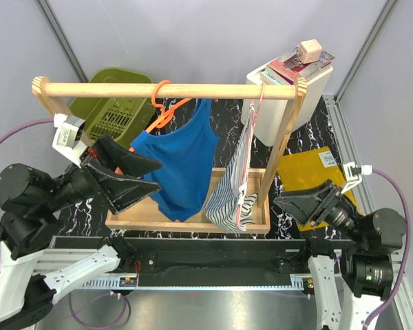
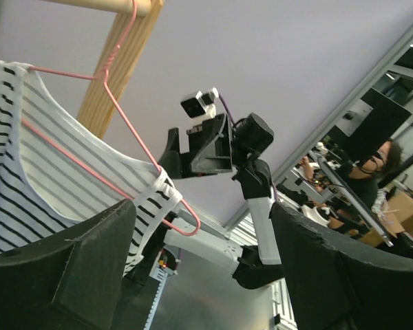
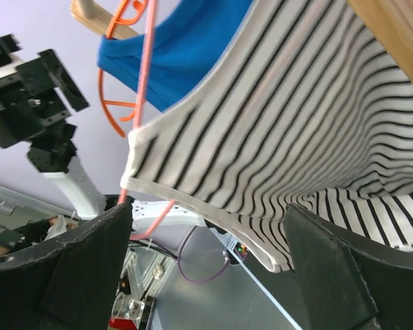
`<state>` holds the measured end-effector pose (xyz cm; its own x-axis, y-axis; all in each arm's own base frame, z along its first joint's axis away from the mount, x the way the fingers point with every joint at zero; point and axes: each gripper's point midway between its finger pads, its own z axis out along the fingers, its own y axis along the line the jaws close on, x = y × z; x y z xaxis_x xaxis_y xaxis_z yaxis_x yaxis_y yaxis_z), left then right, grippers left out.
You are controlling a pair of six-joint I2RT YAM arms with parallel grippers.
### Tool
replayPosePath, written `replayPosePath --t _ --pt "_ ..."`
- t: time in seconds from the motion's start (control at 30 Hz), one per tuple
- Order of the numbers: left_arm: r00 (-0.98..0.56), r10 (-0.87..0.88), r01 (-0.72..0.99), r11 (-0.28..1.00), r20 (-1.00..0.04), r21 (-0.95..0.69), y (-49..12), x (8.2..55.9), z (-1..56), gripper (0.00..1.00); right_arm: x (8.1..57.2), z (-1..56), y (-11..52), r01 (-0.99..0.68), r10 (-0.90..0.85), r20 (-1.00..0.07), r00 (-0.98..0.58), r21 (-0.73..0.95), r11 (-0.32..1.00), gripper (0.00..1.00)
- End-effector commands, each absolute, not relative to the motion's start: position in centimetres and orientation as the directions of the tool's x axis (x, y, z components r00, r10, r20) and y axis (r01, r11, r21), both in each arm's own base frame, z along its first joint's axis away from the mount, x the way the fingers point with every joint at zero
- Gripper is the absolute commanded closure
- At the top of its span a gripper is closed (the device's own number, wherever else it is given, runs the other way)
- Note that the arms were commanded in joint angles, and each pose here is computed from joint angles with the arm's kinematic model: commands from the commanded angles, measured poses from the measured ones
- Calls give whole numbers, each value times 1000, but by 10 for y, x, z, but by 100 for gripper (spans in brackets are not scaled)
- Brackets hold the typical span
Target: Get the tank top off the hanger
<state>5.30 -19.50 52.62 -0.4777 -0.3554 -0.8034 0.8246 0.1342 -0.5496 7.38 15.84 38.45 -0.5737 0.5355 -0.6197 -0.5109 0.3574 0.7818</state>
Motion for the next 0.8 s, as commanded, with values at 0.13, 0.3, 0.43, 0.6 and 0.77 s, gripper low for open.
replayPosePath --t 0.13,0.3,0.43,0.6,0.77 --pt "-505 -358 837 20 -786 -547 -225 59 534 19 88 460 162 -638 452 -713 -536 693 336 4" --pt "-503 -275 841 61 -819 -537 -272 60 526 20 105 474 161 -604 443 -682 -582 727 327 6" --pt "-419 -188 873 185 -888 -451 -309 62 517 20 114 454 163 -559 405 -660 -632 751 351 6" --pt "-368 -164 877 264 -915 -400 -320 63 503 20 110 417 173 -560 265 -679 -684 723 406 5" --pt "-329 -128 882 312 -936 -353 -329 55 490 21 102 371 172 -479 88 -620 -780 681 553 1"
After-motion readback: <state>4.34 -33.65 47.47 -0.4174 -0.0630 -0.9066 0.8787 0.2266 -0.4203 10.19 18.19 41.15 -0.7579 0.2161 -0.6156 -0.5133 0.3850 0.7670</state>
